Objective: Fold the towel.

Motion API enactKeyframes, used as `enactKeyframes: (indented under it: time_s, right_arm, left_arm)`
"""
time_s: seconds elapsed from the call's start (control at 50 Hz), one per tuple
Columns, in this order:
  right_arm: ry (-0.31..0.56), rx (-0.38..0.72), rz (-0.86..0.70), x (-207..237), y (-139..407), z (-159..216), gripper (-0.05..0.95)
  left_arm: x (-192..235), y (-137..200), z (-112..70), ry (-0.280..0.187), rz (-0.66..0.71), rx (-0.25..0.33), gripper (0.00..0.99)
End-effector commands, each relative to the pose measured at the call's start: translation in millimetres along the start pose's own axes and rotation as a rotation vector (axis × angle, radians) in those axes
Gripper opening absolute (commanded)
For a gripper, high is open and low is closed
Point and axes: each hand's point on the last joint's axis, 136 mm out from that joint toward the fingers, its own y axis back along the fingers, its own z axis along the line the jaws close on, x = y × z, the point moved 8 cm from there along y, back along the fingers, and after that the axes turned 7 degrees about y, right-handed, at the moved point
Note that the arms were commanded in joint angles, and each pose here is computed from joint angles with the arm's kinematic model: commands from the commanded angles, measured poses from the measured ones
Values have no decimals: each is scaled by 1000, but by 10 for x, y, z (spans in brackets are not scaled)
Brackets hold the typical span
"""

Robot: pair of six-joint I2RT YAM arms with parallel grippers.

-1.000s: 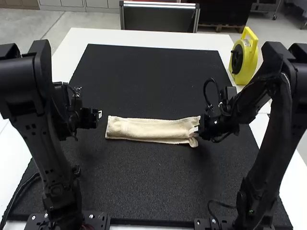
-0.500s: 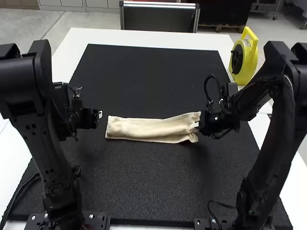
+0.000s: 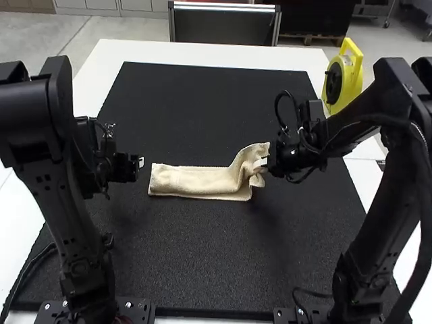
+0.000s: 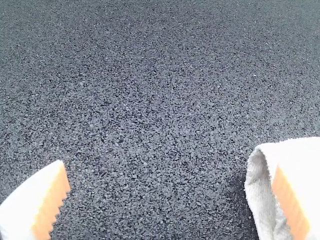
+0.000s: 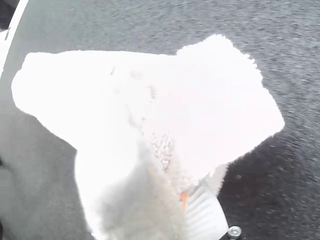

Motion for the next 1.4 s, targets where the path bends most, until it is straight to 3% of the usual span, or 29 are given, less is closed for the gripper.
enactKeyframes:
  time_s: [0.0,0.52,0.9,1.38]
  right_arm:
    - [23,-50,-22,-151,-22,227,-20]
    - [70,-176,10,-227,-396,764,-20]
    - [131,-243,69,-206,-693,1061,-20]
    - [193,-305,110,-262,-1060,1359,-20]
  left_arm:
    - [-21,35,-3,-10,-11,6,961]
    - [15,60,1,-5,-19,6,961]
    - [15,122,153,23,-33,-37,961]
    - [22,181,255,46,-45,-50,961]
